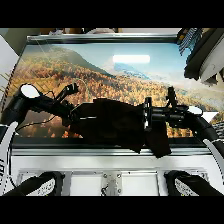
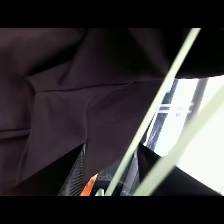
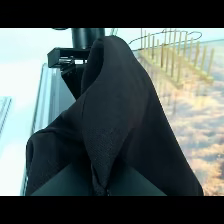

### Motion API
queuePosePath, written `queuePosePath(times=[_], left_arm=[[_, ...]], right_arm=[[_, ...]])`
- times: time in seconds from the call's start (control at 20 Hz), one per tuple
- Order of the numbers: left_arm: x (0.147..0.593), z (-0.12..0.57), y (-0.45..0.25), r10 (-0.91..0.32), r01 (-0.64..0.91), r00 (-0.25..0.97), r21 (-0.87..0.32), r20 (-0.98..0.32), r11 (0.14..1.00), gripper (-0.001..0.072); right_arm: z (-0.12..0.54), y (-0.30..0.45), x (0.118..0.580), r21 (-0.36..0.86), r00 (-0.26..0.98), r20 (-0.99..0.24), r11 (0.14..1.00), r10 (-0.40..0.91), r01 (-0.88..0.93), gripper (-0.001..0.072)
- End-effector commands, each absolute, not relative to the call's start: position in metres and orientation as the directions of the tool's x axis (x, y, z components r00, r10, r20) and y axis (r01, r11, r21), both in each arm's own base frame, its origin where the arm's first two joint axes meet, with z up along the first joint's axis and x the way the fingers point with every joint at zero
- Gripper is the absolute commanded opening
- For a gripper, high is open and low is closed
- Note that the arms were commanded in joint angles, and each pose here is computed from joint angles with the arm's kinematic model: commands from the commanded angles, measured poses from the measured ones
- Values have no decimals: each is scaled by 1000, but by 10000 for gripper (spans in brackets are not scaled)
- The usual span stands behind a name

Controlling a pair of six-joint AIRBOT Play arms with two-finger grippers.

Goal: Fold the clothes and pants, and hang the long-sleeved shirts on hangers.

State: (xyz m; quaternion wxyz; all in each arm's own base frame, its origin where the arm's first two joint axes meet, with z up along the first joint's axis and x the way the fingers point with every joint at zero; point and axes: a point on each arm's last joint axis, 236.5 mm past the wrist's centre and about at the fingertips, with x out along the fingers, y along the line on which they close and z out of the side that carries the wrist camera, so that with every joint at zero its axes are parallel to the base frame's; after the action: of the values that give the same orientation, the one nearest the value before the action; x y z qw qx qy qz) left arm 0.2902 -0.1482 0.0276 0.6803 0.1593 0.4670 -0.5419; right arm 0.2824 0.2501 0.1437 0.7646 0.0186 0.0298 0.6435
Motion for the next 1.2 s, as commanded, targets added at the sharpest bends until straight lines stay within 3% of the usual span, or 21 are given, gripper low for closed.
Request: queuePosePath(times=[0.0,0.05,0.4,0.65,0.85,1.15], left_arm=[[290,34,-137,-600,852,-9,-320,-800,414,349],[291,34,-135,-601,834,-6,-336,-799,439,415],[304,35,-119,-603,755,55,-363,-796,547,415],[306,46,-116,-598,758,98,-330,-795,563,415],[313,73,-92,-571,725,233,-251,-787,641,415],[317,106,-35,-483,513,427,-235,-765,826,414]], right_arm=[[158,249,285,74,184,32,181,982,-981,19],[159,250,283,73,174,36,171,984,-982,19],[148,251,275,86,144,-14,145,989,-986,19],[133,250,278,111,157,-78,165,985,-980,19],[132,249,281,139,169,-82,180,982,-974,19],[137,248,282,141,183,-75,192,980,-971,19]])
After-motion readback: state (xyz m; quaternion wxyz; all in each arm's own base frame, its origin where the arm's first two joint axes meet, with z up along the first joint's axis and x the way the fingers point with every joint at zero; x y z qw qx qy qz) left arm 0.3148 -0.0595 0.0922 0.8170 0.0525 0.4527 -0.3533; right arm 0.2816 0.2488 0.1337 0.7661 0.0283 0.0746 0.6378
